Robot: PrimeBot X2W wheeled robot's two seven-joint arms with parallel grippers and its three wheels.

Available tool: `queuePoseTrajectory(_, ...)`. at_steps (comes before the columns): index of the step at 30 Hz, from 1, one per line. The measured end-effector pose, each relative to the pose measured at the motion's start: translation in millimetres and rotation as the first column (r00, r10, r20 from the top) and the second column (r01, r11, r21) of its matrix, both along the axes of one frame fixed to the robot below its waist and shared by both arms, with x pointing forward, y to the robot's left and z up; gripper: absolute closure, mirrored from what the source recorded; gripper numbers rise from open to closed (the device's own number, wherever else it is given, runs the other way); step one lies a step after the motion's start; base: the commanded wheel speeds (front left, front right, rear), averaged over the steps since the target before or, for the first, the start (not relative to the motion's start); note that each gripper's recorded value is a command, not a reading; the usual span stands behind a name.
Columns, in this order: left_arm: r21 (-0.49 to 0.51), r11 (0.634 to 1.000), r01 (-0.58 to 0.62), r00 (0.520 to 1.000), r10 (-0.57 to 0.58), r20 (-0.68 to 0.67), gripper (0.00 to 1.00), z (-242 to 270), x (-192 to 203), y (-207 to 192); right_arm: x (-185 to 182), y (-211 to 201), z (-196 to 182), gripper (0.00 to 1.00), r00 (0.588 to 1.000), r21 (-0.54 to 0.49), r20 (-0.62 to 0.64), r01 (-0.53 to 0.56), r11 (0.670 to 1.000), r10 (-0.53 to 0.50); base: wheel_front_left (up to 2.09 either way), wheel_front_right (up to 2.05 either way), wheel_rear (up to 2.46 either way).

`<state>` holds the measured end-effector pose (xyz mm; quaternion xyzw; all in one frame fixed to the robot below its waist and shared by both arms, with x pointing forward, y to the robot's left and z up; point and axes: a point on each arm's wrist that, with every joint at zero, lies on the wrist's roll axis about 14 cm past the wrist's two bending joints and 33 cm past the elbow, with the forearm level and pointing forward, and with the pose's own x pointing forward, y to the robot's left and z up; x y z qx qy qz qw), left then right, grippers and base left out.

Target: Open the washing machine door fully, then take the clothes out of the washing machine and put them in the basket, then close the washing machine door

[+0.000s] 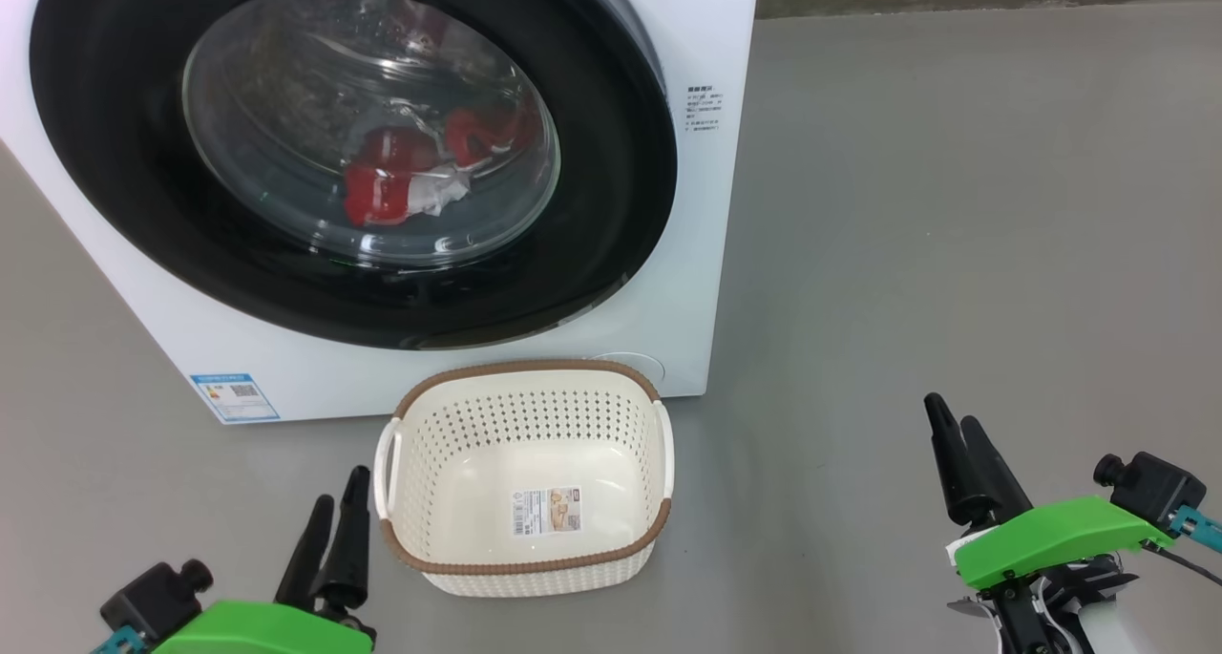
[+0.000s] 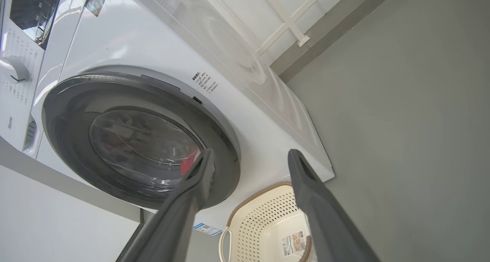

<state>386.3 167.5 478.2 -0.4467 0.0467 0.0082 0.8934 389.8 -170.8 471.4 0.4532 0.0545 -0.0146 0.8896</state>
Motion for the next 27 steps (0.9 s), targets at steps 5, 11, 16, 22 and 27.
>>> queuePoseTrajectory(5, 0.062, 0.998, 0.004, 1.0, -0.004, 0.011, 0.0, 2.8, 3.6, -1.3, 1.8, -0.1, 2.7, 0.0, 1.0, -0.071, 0.014, -0.005, 0.997, 0.006, 0.0, 0.0, 0.0)
queuePoseTrajectory(11, 0.131, 0.991, 0.009, 1.0, -0.012, 0.028, 0.0, 6.0, 5.6, -2.5, 6.2, 3.2, 11.2, 0.0, 0.999, -0.161, 0.045, -0.02, 0.987, 0.027, 0.0, 0.0, 0.0)
queuePoseTrajectory(16, 0.184, 0.983, 0.013, 0.998, -0.023, 0.052, 0.0, 13.1, 9.1, -4.8, 6.2, 6.8, 14.2, 0.0, 0.997, -0.229, 0.059, -0.032, 0.973, 0.047, 0.0, 0.0, 0.0)
queuePoseTrajectory(22, 0.251, 0.968, 0.018, 0.997, -0.035, 0.063, 0.0, 15.7, 9.3, -7.3, 11.2, 11.8, 23.7, 0.0, 0.993, -0.3, 0.089, -0.043, 0.953, 0.073, 0.0, 0.0, 0.0)
queuePoseTrajectory(27, 0.304, 0.952, 0.017, 0.995, -0.046, 0.091, 0.0, 23.2, 12.9, -9.5, 13.3, 16.3, 28.9, 0.0, 0.989, -0.363, 0.109, -0.051, 0.93, 0.097, 0.0, 0.0, 0.0)
